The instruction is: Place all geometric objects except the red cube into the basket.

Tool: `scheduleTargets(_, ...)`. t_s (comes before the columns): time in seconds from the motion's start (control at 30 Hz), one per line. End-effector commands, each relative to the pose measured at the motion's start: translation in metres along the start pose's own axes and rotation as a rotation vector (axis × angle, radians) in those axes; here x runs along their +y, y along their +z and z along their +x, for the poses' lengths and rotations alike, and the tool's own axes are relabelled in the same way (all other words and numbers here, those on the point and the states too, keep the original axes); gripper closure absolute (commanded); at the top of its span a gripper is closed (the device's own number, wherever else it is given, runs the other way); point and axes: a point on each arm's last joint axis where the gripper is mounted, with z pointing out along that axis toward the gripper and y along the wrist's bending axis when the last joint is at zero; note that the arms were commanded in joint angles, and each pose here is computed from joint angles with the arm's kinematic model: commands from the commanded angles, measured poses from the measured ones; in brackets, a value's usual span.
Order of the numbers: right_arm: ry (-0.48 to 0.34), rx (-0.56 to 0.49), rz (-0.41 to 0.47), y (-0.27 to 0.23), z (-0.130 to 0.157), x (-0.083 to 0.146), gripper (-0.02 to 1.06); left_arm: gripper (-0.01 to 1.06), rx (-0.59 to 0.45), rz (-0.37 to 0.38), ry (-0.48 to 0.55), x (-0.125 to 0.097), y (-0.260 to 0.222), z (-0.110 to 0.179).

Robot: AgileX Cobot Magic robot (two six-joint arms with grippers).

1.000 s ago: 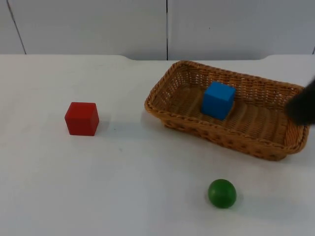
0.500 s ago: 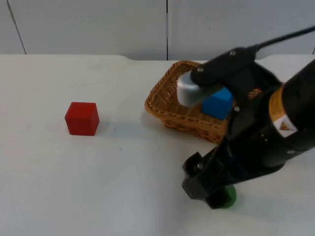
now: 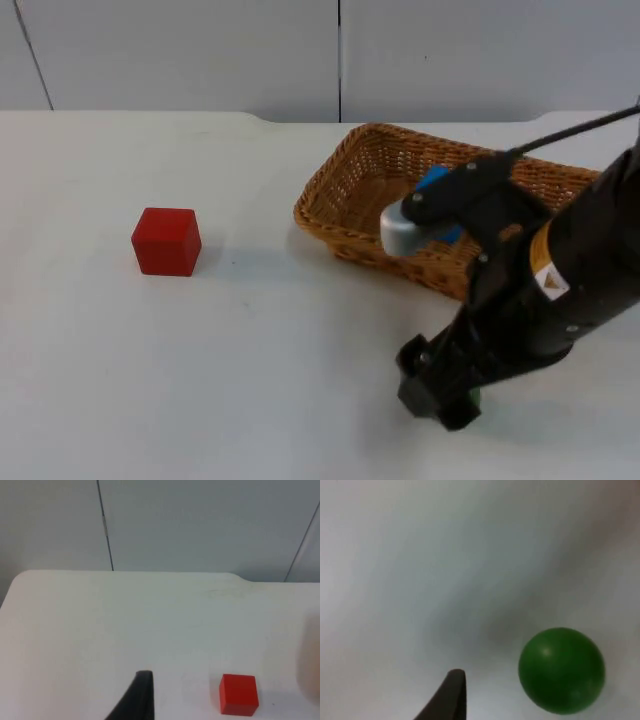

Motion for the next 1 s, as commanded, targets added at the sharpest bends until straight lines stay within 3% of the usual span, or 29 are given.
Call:
scheduleTargets(0.0, -0.003, -0.009, -0.010, 0.006, 0.000, 0.000, 0.00, 0.00, -0.015, 0.010, -0.010, 0.000, 0.000, -0.001)
scheduleTargets(0.2, 0.005, -0.011, -0.037, 0.025, 0.003, 0.004, 0.00, 0.00, -0.015, 0.010, -0.010, 0.000, 0.000, -0.001)
scheduleTargets(0.53, 0.007, 0.010, -0.021, 0.044, -0.016, 0.005, 0.00, 0.00, -0.017, 0.006, -0.003, 0.000, 0.000, -0.001)
scheduleTargets(0.77, 0.009, 0.100, 0.014, 0.045, -0.012, -0.001, 0.00, 0.00, -0.018, 0.002, 0.003, 0.000, 0.000, -0.001)
scheduleTargets(0.97, 0.030, 0.145, -0.039, 0.045, -0.008, -0.012, 0.00, 0.00, -0.018, 0.002, 0.003, 0.000, 0.000, -0.001)
